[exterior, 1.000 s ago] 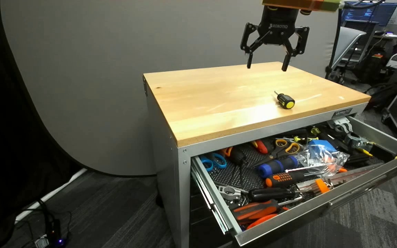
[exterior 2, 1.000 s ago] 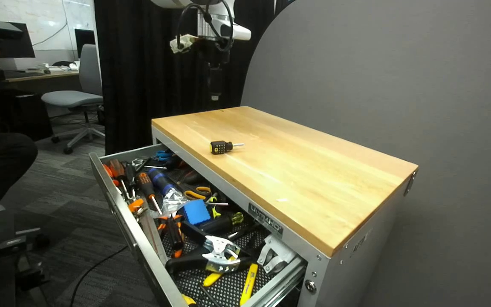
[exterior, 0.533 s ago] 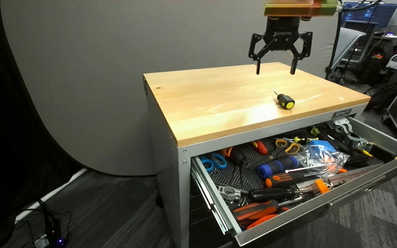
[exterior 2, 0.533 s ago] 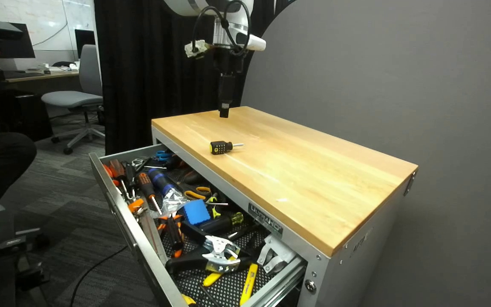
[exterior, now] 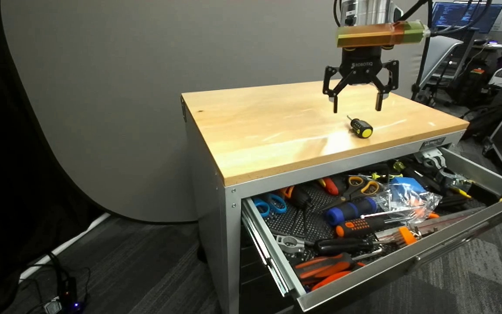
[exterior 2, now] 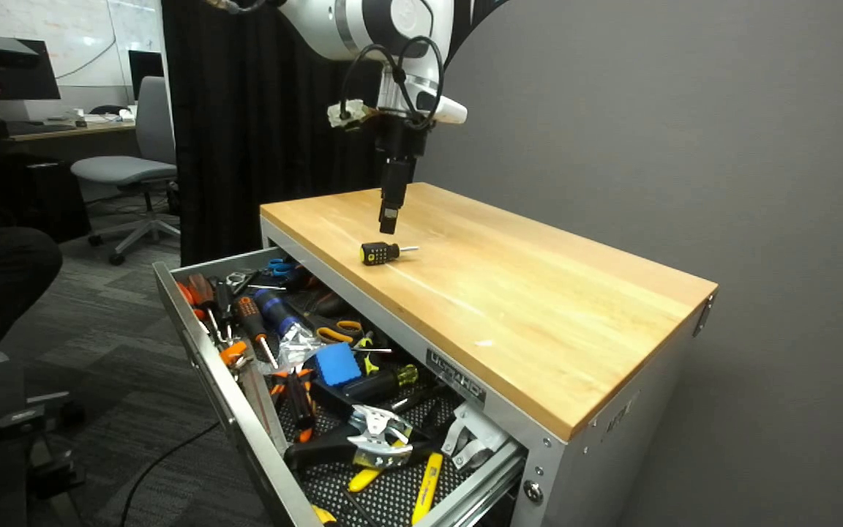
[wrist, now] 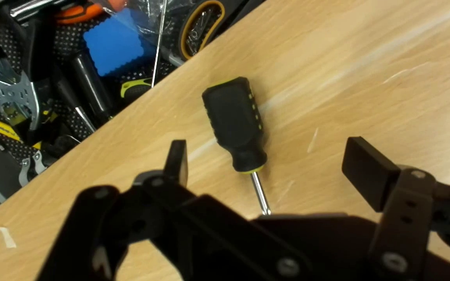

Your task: Pick up the screwdriver, put it in the open drawer and close the drawer

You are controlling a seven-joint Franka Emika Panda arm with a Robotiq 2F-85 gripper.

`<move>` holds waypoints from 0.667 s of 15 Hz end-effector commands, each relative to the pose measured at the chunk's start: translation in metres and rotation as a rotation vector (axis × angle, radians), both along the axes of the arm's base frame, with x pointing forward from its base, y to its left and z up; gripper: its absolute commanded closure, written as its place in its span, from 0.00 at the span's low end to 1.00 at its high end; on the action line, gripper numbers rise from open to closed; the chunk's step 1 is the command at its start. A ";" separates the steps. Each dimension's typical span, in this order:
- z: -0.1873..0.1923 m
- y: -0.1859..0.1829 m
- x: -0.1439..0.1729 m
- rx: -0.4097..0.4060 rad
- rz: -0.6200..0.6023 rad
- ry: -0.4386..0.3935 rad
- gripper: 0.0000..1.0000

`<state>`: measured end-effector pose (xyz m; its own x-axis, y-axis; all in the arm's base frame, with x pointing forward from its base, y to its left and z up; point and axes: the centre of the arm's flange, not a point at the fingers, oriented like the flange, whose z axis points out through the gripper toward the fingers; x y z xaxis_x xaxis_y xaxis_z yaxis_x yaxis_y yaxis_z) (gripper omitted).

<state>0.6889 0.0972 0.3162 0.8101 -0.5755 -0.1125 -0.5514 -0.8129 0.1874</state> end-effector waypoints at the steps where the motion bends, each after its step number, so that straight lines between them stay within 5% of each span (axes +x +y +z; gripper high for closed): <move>1: -0.008 -0.008 0.008 -0.012 -0.033 0.023 0.00; 2: -0.011 -0.010 0.008 -0.017 -0.032 0.030 0.00; 3: -0.014 -0.011 0.008 -0.016 -0.033 0.034 0.25; 4: -0.017 -0.013 0.008 -0.012 -0.032 0.041 0.26; 10: -0.034 -0.017 0.005 0.013 -0.048 0.076 0.73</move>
